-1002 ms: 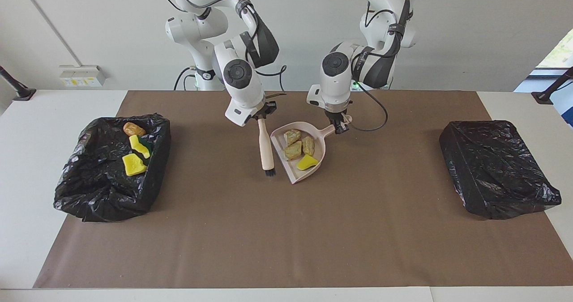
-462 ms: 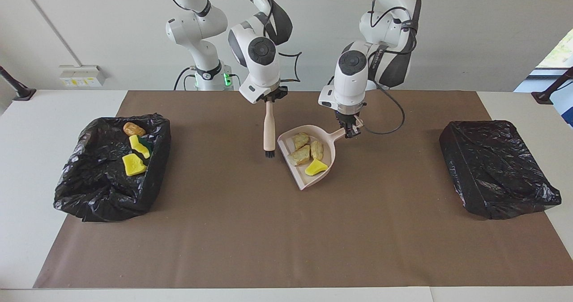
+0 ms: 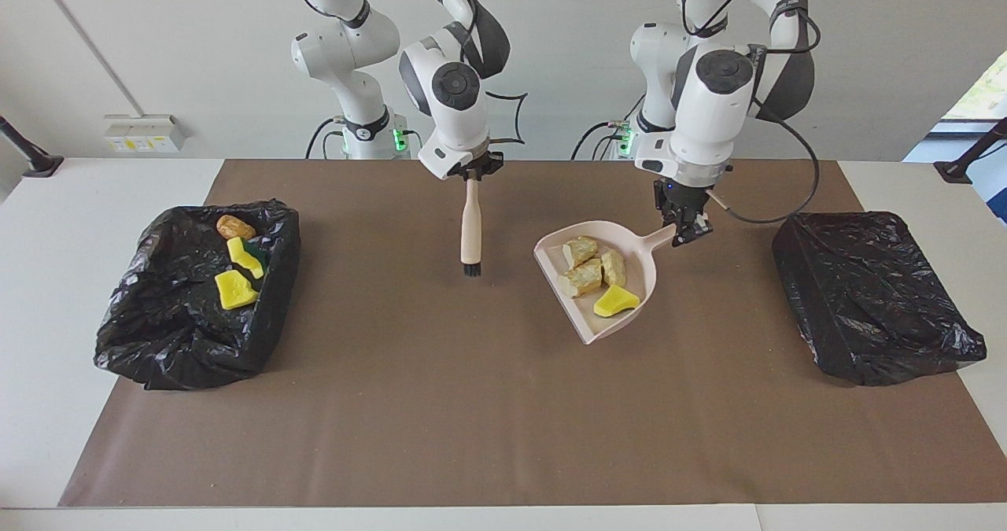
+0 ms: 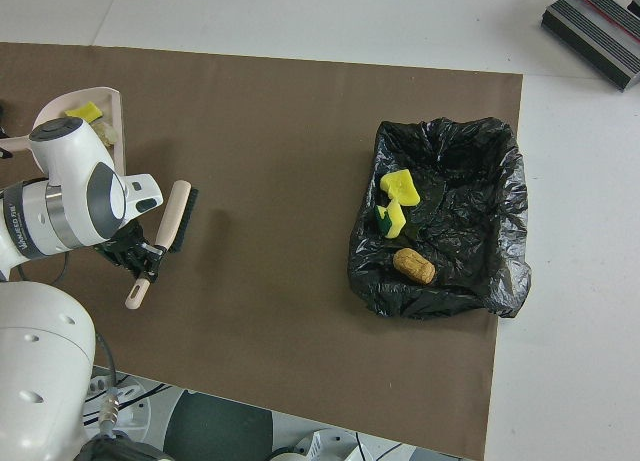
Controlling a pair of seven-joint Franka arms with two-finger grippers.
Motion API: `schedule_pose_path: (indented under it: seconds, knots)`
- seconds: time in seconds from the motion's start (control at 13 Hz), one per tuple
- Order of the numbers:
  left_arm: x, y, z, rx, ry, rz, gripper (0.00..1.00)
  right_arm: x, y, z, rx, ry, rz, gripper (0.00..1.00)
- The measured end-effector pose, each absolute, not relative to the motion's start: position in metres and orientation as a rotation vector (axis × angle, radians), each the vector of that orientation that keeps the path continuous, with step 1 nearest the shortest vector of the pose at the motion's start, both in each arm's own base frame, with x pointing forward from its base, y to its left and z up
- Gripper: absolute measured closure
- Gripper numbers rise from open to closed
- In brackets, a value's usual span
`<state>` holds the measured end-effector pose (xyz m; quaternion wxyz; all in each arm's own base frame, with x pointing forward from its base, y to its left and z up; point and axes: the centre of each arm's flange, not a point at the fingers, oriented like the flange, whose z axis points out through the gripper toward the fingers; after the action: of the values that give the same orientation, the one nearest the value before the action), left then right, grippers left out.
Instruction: Sweep and dump trash in bin
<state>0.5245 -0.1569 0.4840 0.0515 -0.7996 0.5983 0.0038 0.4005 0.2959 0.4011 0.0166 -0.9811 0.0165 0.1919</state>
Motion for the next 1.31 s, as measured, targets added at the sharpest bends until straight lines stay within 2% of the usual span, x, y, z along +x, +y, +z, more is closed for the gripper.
schedule_pose_path:
  seconds: [0.39, 0.62, 0.92, 1.0, 1.08, 1.31]
  knots:
    - [0.557, -0.015, 0.522, -2.325, 1.891, -0.029, 0.67, 0.356, 0.330, 0.362, -3.071, 0.115, 0.549, 0.73]
    - [0.556, 0.086, 0.535, -2.269, 1.919, -0.017, 0.67, 0.337, 0.342, 0.342, -3.095, 0.093, 0.575, 0.73]
    - [0.549, 0.212, 0.565, -2.300, 1.766, -0.041, 0.67, 0.336, 0.343, 0.337, -3.097, 0.095, 0.575, 0.73]
    - [0.551, 0.231, 0.571, -2.290, 1.744, -0.029, 0.67, 0.336, 0.342, 0.337, -3.097, 0.096, 0.575, 0.68]
    - [0.554, 0.248, 0.571, -2.259, 1.730, 0.026, 0.67, 0.336, 0.342, 0.337, -3.096, 0.099, 0.574, 0.68]
    - [0.570, 0.277, 0.562, -2.099, 1.709, 0.220, 0.67, 0.351, 0.341, 0.343, -3.076, 0.126, 0.530, 0.42]
